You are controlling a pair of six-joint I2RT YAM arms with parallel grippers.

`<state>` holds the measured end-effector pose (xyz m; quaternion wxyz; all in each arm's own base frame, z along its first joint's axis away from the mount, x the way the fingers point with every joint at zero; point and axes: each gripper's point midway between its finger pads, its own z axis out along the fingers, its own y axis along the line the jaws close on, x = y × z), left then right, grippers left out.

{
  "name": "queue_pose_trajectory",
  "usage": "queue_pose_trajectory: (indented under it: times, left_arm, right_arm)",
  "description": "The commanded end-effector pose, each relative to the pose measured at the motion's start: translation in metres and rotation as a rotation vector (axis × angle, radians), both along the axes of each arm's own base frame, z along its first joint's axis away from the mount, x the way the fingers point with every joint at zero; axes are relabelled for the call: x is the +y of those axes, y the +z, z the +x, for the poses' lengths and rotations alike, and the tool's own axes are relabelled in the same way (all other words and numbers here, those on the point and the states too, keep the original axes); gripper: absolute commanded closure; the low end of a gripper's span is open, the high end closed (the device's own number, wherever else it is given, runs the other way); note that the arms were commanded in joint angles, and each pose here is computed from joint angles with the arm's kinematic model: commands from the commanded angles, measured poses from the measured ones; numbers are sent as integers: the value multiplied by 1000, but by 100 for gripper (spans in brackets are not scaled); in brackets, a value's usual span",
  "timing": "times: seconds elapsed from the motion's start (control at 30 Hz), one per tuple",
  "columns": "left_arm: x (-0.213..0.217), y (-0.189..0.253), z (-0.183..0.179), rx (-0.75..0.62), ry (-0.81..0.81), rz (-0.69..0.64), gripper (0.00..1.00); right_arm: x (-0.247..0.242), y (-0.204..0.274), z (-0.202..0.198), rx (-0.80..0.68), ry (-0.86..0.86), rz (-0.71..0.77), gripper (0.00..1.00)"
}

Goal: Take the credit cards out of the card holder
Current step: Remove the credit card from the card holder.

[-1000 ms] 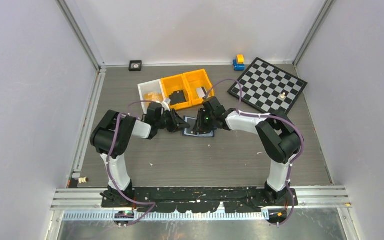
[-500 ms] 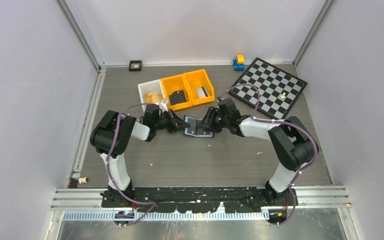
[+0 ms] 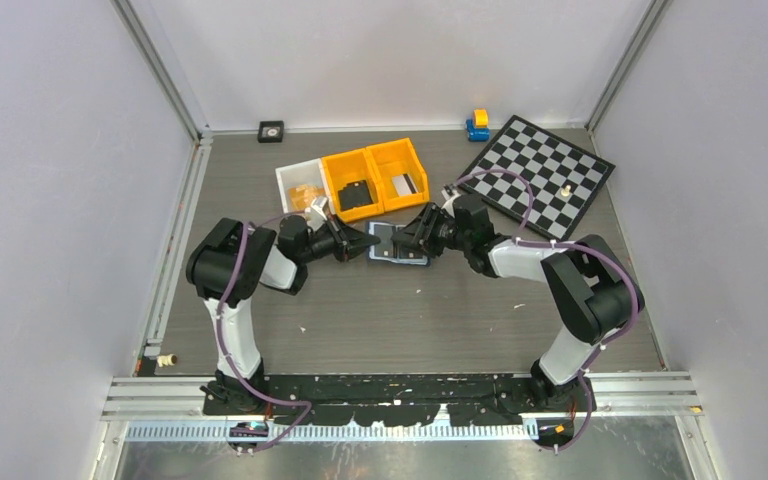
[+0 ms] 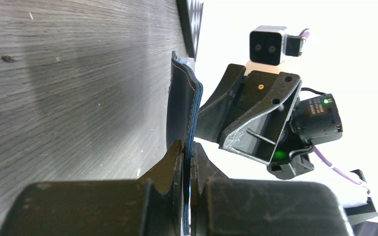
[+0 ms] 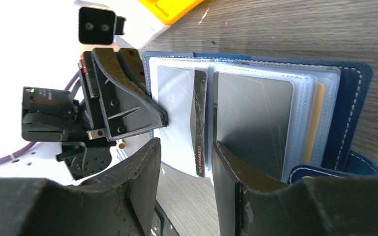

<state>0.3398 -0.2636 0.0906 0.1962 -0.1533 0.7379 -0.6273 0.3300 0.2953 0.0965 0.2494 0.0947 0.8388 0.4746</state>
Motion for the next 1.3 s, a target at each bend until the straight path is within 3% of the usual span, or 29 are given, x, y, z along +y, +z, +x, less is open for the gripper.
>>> queue_pose_trajectory:
  times: [0.0,0.47,0.57,0.73,0.87,1.13,1.2,1.27]
  left_arm:
    - [-1,50,-5,-127,-42,-135,100]
    - [4,79,-12,-172,-56,-178,100]
    - [3,80,-13,-173,-60,-180,100]
    - [3,81,-13,-178,-62,-179,100]
    - [3,80,-13,-184,-59,-175,87]
    - [4,82,-13,-198,-54,-172,76]
    - [5,82,-13,-206,-52,-170,82]
    - [5,81,-12,-205,-48,-167,95]
  right_arm:
    - [9,22,-2,-47,36,101,52]
    - [14,38,-3,-50,57,238,58]
    - [13,50,-3,-70,62,316,65]
    - [7,61,-1,-91,50,384,86]
    - [6,63,-2,-101,47,377,99]
    - [-7,49,6,-74,-17,306,100]
    - [-10,43,8,-64,-34,281,99]
    - [-12,39,9,-56,-42,267,99]
